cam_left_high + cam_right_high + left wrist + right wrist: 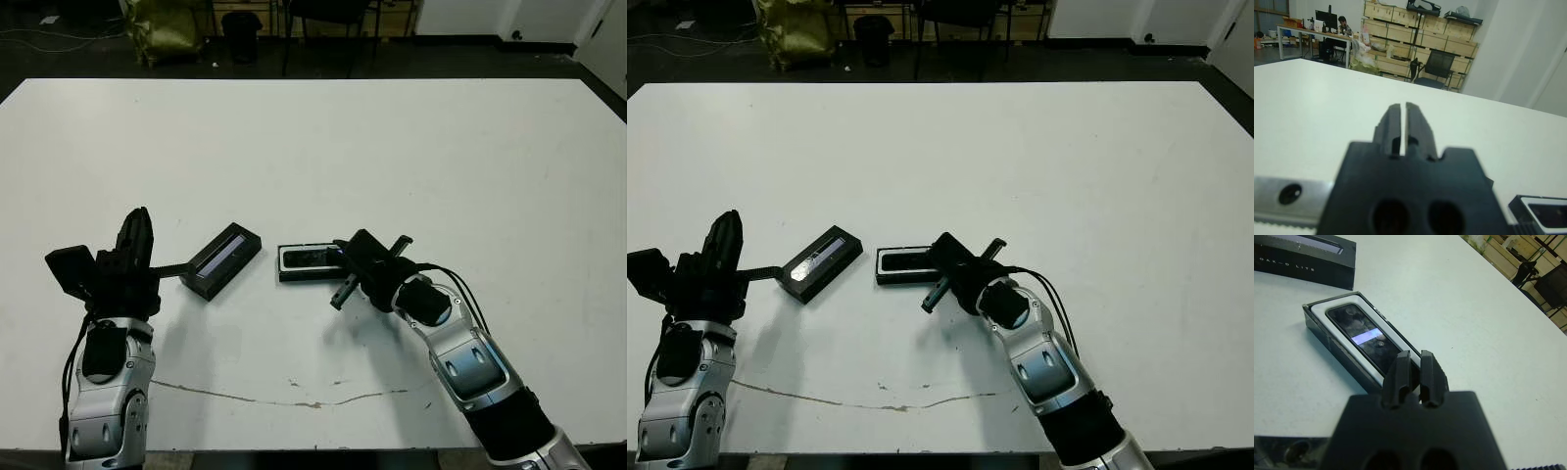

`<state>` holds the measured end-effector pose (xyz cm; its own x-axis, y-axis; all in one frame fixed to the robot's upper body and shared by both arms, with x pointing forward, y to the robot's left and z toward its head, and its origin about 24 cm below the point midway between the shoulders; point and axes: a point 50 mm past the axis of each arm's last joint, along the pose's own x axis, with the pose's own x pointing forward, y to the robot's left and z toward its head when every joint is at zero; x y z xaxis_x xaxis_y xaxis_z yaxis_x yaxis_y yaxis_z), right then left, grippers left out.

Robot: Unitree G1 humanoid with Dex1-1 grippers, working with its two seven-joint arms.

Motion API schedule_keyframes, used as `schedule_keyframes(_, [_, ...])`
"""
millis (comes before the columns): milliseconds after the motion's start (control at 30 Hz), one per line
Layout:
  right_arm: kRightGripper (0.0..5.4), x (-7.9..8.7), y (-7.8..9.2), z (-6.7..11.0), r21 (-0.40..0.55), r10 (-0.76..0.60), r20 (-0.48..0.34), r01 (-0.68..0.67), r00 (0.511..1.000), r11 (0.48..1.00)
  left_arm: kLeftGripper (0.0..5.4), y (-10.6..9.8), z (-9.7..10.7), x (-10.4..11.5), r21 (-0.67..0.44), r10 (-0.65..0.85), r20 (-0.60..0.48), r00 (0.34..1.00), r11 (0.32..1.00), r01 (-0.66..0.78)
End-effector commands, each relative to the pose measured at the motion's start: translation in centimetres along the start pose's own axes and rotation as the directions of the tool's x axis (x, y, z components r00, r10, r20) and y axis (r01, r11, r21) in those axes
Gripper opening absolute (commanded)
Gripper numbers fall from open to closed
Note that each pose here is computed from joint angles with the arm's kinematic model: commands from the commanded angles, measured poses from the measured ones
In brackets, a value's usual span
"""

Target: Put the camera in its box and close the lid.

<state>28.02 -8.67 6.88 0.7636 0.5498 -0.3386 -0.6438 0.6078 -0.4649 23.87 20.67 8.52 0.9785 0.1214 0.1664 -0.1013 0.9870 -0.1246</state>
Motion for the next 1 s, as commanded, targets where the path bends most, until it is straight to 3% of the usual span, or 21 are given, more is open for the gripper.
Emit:
schedule_keyframes(33, [0.02,-0.4,0.5,-1.9,0.026,0.017,-0.081,-0.015,0.997,1.000,0.00,0.4,-0.6,-0.4,0.009,0.014,-0.042,0.999,1.000,-0.013])
schedule_keyframes(400, [0.02,-0.7,0.1,-1.3,0.061,0.013,-0.031,-0.011,0.999,0.998,0.00,0.4,-0.7,-0.4,0.021,0.016,-0.036,0.999,1.000,-0.016])
schedule_keyframes(667, [0.02,-2.5,-3.4,1.7,0.134,-0.141,0.162,0.120,0.977,0.984,0.00,0.4,-0.6,-0.4,0.013,0.013,-0.039,0.999,1.000,-0.013])
schedule_keyframes(800, [0.02,-3.8,-5.1,2.1,0.169,-0.205,0.234,0.168,0.950,0.971,0.00,0.5,-0.7,-0.3,0.010,0.013,-0.040,0.999,1.000,-0.012])
schedule_keyframes(1000, [0.02,-5.9,-7.1,1.4,0.263,-0.347,0.207,0.289,0.915,0.920,0.00,0.4,-0.7,-0.3,0.003,0.006,-0.042,0.999,1.000,-0.006])
